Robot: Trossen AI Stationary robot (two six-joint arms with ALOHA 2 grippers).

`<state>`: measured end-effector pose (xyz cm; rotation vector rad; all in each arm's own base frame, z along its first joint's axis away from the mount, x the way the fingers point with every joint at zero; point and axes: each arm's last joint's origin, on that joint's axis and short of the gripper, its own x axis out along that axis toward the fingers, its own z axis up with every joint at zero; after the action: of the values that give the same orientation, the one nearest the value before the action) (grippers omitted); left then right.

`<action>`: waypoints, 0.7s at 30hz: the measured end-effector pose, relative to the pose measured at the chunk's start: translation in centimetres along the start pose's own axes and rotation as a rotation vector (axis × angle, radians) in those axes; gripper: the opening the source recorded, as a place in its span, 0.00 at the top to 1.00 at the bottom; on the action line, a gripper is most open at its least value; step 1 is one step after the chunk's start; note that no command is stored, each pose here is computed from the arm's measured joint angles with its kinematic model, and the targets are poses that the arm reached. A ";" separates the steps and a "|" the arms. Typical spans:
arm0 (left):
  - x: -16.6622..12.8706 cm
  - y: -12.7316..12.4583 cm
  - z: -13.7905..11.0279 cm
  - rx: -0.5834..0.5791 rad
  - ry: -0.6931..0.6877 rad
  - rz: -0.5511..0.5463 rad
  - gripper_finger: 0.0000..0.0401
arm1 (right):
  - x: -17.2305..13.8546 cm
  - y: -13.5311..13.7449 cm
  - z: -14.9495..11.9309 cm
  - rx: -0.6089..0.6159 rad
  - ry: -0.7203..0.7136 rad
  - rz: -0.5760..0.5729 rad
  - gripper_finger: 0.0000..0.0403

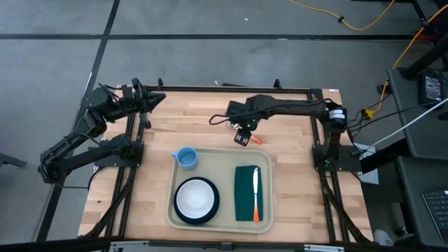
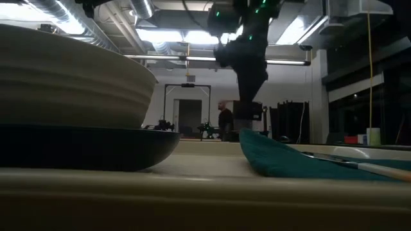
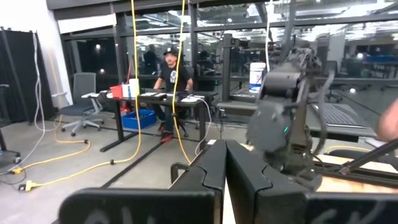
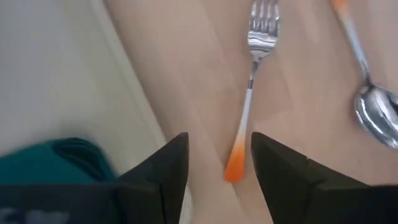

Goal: Set up tray
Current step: Put the orange fork on top of the napkin to the left of the orange knife

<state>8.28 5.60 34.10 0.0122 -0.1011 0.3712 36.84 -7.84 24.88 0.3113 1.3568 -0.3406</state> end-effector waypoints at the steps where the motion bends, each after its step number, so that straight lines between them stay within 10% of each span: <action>1: 0.0 0.0 0.0 -0.001 0.000 -0.003 0.99 | 0.6 -0.1 0.1 -0.015 0.016 0.003 0.56; 21: 0.0 0.0 0.0 -0.026 0.000 0.000 0.99 | 3.1 -3.8 1.8 -0.008 0.015 0.026 0.56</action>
<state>8.28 5.60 34.10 -0.0135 -0.1060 0.3702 37.43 -12.24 22.05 0.3254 1.3671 -0.3113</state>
